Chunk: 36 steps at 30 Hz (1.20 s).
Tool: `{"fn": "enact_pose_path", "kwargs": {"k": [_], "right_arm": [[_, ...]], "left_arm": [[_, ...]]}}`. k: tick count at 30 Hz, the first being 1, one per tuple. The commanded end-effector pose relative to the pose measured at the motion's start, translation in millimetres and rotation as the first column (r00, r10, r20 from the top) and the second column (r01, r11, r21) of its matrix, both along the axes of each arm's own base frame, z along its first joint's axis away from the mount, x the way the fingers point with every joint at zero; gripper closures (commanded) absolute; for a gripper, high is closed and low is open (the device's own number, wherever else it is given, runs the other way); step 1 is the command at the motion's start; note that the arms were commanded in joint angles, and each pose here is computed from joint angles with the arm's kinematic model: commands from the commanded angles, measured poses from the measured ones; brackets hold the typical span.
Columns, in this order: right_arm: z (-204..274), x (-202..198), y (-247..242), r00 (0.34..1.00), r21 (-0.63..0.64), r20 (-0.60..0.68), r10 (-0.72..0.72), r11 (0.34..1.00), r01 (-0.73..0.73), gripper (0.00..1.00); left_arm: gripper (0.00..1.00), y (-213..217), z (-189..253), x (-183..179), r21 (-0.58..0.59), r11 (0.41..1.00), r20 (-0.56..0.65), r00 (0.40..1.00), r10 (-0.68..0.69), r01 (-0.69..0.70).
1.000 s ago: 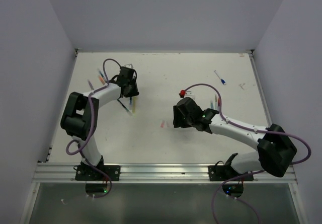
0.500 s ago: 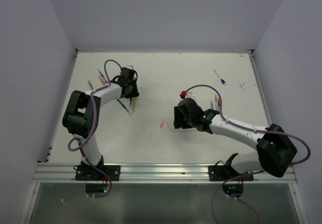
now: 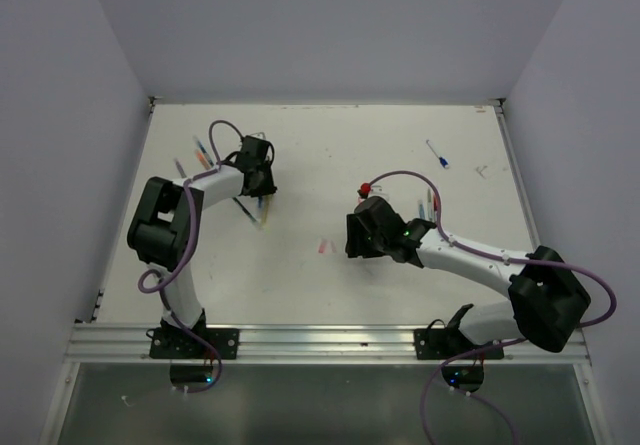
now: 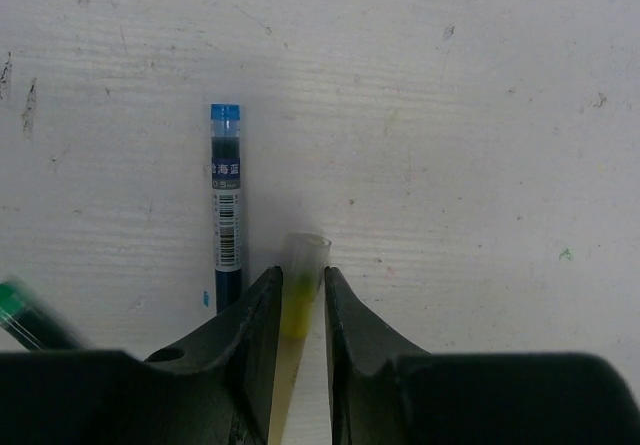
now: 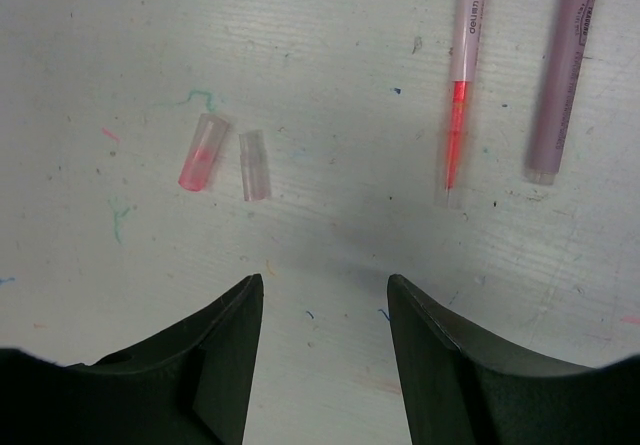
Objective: Open the pen caps
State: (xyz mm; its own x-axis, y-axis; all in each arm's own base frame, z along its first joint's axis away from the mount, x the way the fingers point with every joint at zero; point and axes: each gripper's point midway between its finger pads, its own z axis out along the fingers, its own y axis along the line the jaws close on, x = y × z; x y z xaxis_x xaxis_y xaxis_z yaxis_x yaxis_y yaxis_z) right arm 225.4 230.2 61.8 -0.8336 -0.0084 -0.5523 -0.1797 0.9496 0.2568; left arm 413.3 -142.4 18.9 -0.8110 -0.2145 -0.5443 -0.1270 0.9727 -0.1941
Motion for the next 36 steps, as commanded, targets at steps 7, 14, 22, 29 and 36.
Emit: {"fn": "enact_pose_path", "kwargs": {"k": [7,14,22,29,36], "right_arm": [[14.7,4.5,6.2,0.999,0.058,0.037,-0.003,0.998,0.001,0.43],[19.7,4.8,16.0,0.999,0.09,0.026,0.02,0.996,-0.023,0.43],[27.9,12.0,50.7,0.994,0.201,0.023,0.103,0.974,-0.105,0.25],[59.1,20.7,93.9,0.976,0.361,0.097,0.197,0.906,-0.219,0.25],[87.7,35.0,122.7,0.961,0.479,0.197,0.196,0.836,-0.269,0.31]], "left_arm": [[0.83,-1.2,-3.9,8.9,-0.003,1.0,0.014,1.0,-0.008,0.008],[1.0,-11.0,6.0,5.7,-0.065,0.997,0.031,0.999,-0.026,0.028],[1.0,-34.9,74.0,-10.5,-0.235,0.965,0.168,0.983,-0.081,0.119],[1.0,-68.5,117.4,-52.1,-0.411,0.892,0.221,0.97,-0.103,0.188],[1.0,-101.6,143.5,-88.4,-0.498,0.844,0.248,0.965,-0.083,0.2]]}}
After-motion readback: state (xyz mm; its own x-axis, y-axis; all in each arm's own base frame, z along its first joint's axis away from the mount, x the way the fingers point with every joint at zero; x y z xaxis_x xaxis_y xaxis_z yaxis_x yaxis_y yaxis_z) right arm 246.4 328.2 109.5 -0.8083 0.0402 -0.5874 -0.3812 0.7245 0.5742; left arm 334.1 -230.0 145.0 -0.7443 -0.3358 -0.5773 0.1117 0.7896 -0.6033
